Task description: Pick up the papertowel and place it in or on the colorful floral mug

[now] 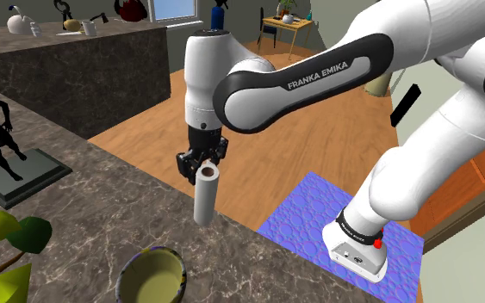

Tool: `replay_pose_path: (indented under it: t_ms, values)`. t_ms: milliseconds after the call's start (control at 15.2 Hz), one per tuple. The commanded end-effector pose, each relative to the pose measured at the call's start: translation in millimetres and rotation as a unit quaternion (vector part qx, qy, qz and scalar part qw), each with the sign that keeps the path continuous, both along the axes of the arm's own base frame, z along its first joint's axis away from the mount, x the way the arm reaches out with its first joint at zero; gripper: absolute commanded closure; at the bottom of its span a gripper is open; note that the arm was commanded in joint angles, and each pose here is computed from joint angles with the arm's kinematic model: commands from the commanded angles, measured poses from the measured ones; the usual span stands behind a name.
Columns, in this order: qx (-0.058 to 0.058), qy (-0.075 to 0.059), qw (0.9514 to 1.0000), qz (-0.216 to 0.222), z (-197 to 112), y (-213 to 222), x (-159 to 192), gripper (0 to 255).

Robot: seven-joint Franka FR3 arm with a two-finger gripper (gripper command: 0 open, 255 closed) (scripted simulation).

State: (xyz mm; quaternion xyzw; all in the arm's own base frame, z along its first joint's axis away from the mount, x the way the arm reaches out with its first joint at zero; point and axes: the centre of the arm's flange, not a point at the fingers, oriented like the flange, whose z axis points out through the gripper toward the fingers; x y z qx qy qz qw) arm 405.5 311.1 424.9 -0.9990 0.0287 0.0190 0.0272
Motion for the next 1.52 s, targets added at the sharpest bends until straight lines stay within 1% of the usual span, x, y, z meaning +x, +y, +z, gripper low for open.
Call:
replay_pose_path:
  t_ms: [0,1452]
  values:
    - [0.000,0.000,1.0000,0.000,11,0,0,255]
    - [0.000,0.000,1.0000,0.000,127,0,0,255]
